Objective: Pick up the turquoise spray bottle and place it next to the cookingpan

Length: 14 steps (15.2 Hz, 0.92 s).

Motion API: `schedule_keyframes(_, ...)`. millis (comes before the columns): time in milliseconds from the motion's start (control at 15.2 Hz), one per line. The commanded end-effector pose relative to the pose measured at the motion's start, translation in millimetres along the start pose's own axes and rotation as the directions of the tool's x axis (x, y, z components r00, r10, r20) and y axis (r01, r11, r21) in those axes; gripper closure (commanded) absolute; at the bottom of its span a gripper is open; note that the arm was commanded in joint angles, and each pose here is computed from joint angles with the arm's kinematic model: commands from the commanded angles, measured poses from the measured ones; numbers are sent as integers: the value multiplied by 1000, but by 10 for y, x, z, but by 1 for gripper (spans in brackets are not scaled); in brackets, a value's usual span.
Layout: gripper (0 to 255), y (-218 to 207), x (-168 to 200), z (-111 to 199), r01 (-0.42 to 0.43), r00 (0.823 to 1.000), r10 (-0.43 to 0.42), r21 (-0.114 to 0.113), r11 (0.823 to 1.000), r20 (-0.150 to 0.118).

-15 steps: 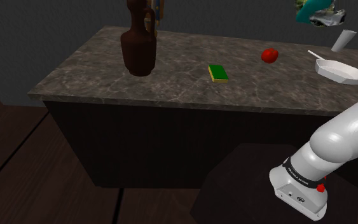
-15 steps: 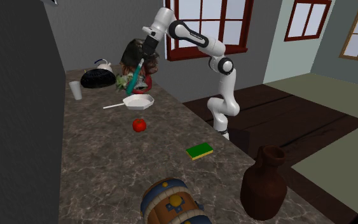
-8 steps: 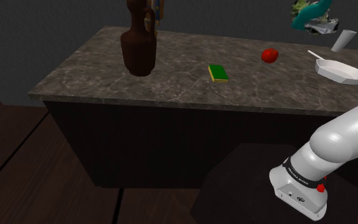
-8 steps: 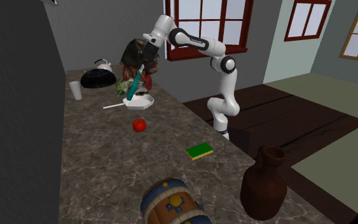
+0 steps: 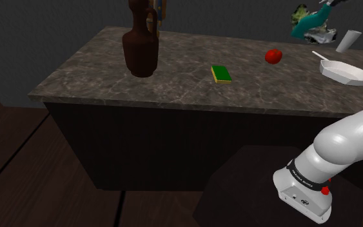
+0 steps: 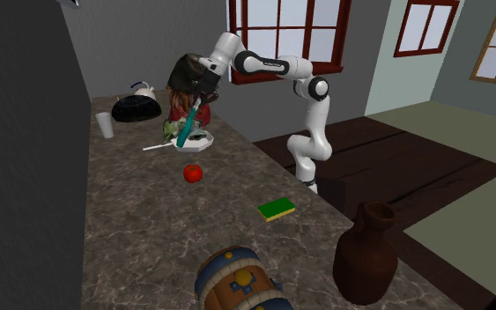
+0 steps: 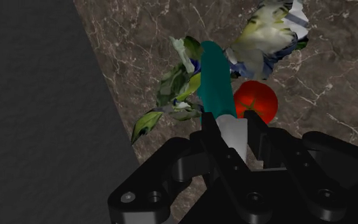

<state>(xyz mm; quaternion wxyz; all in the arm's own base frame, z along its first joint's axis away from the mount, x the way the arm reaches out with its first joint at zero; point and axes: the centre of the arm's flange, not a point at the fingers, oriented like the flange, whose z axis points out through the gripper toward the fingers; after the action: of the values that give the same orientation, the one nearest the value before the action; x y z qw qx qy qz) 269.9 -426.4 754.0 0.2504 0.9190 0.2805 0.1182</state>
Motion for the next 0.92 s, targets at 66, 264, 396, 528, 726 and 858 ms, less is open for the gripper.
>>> schedule_keyframes(66, 255, -88, -3, 131, 0, 1000, 0, -2, 1000, 0)
schedule_keyframes(264, 255, -171, -16, 266, 0, 1000, 0, -2, 1000, 0)
schedule_keyframes(396, 255, -227, -24, 355, 0, 1000, 0, -2, 1000, 0)
schedule_keyframes(528, 255, -282, -32, 444, 0, 1000, 0, -2, 1000, 0)
schedule_keyframes(726, 255, -366, -44, 579, 0, 1000, 0, -2, 1000, 0)
schedule_keyframes(858, 255, -421, -52, 668, 0, 1000, 0, -2, 1000, 0)
